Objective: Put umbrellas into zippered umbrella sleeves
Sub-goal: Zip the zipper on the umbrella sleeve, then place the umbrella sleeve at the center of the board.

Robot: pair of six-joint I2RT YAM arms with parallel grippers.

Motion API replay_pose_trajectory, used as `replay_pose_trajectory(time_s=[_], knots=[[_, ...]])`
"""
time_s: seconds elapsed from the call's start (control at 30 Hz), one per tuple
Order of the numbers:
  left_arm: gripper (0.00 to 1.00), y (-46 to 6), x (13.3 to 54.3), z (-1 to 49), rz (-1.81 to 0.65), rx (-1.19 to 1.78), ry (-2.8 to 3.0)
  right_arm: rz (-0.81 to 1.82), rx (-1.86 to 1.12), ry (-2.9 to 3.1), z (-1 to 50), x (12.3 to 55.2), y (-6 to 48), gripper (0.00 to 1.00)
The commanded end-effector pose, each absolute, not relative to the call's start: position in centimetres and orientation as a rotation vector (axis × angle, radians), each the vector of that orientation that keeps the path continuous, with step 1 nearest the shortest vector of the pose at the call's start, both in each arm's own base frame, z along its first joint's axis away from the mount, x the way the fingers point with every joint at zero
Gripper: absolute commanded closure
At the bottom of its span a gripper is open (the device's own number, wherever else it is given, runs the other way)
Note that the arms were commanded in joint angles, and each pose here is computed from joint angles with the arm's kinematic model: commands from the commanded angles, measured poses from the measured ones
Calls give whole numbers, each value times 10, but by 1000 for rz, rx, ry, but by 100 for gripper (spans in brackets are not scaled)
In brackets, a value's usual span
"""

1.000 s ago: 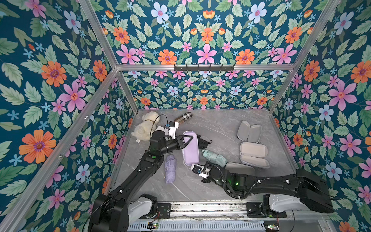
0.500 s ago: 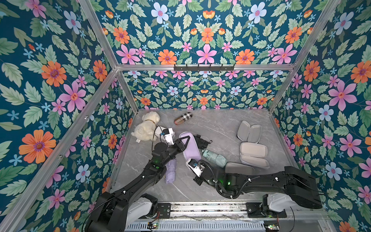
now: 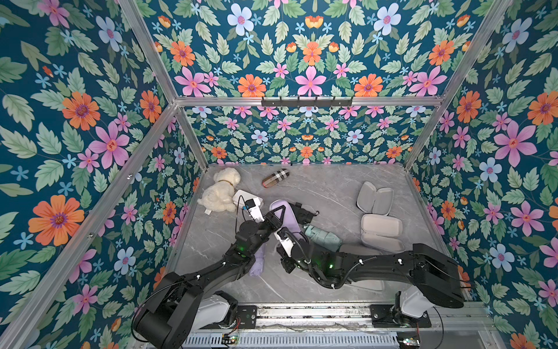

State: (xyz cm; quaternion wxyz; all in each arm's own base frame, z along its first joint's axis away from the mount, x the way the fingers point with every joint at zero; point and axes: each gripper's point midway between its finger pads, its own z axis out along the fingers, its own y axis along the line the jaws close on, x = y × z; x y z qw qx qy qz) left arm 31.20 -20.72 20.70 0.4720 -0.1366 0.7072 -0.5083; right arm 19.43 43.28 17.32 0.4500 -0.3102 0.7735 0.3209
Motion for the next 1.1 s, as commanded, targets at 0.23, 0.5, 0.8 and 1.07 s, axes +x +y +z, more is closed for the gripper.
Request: replay_pose_trajectory(time_s=[0.23,0.5,0.8,1.07], knots=[[99,-225,298,225,-1477,-49,1777,1164,-525,2290,171,209,325,32],[90,-247,282,241,-1630,14,1723,1530,-530,2156,204,212,361,28],[47,-236,287,217,-1426,-39,1901,1664,-378,2005,221,233,366,87],[19,-82,306,201,-254,-352,2236,1470,-263,2201,192,249,369,100]])
